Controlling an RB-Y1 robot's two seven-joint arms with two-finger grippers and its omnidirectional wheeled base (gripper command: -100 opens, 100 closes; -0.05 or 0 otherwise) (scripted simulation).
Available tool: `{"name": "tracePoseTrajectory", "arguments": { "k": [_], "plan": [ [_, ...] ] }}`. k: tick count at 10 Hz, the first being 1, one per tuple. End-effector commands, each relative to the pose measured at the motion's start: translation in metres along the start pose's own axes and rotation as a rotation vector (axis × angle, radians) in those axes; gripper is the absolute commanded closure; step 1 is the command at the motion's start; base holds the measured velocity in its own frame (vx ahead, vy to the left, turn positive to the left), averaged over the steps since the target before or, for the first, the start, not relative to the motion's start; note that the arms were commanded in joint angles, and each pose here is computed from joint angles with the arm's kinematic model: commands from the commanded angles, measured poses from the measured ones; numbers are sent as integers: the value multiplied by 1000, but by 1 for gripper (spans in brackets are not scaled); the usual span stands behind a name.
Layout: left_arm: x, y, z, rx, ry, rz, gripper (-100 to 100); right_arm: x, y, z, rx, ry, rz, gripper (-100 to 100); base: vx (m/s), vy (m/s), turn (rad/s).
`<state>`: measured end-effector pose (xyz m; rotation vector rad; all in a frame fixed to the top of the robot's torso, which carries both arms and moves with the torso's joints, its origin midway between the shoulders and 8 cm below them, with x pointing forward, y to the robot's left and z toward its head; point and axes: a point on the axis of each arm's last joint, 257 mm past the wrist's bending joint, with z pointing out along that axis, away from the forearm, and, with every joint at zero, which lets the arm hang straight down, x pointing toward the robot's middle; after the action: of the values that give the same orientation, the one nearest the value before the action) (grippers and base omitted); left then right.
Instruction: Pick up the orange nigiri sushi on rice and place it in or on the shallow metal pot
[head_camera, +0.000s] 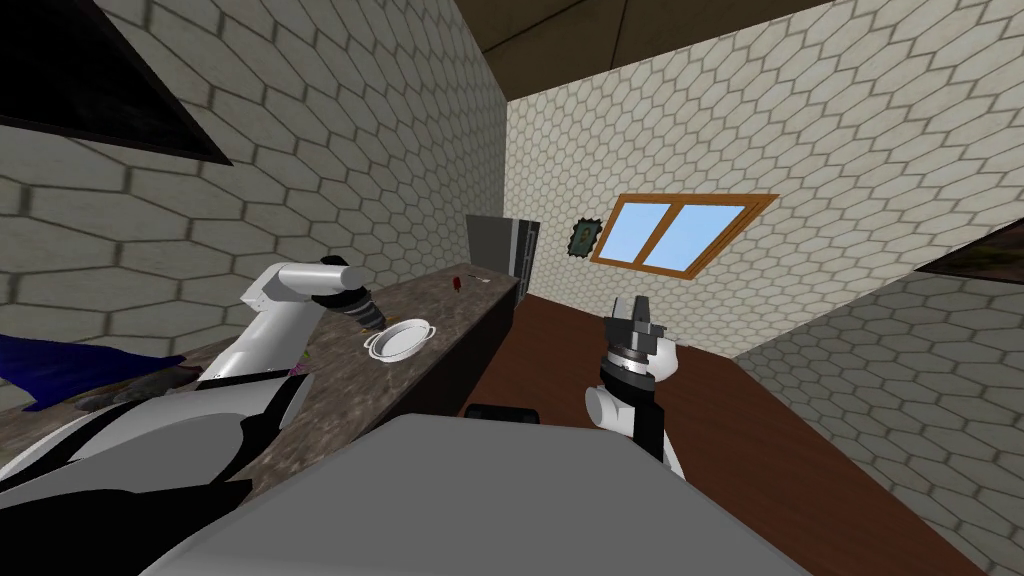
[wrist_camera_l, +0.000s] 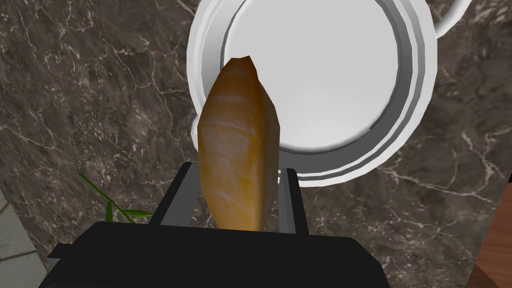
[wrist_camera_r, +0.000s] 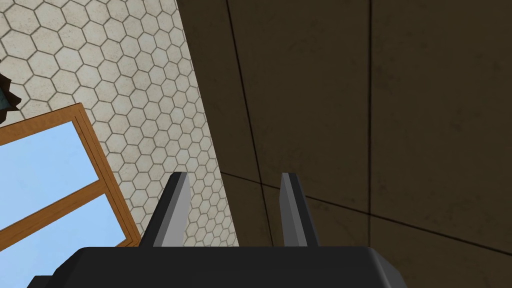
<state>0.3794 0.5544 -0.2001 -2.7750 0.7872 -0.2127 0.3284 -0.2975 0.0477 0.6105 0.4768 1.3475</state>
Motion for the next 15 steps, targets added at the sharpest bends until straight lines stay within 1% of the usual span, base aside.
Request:
{"name": "tracePoseTrajectory", "arguments": {
  "k": [1,2,3,5,6,7,11,12,13,15],
  "plan": [
    [-11,10,0,-27,-46,13,100,0,0,0,0,0,0,0,180,-80,-23],
    [-17,14,-1,-41,-68,18,100,0,0,0,0,0,0,0,157,-46,-20],
    [-18,15,-1,-46,-73,18,100,0,0,0,0,0,0,0,79,-18,-6],
    [-28,24,-3,-76,-110,23,100,0,0,0,0,0,0,0,34,-10,-9],
    [-23,20,-3,-66,-98,22,100,0,0,0,0,0,0,0,12,-4,0],
    [-24,21,-3,-69,-101,23,-100,0,0,0,0,0,0,0,0,0,0],
    [-24,21,-3,-69,-101,23,-100,0,0,0,0,0,0,0,0,0,0],
    [-24,21,-3,-69,-101,23,0,0,0,0,0,0,0,0,0,0,0],
    [-28,13,-12,-69,-102,23,-100,0,0,0,0,0,0,0,0,-23,-12],
    [-32,4,-21,-70,-102,21,-100,0,0,0,0,0,0,0,-3,-35,-7]
  ]
}}
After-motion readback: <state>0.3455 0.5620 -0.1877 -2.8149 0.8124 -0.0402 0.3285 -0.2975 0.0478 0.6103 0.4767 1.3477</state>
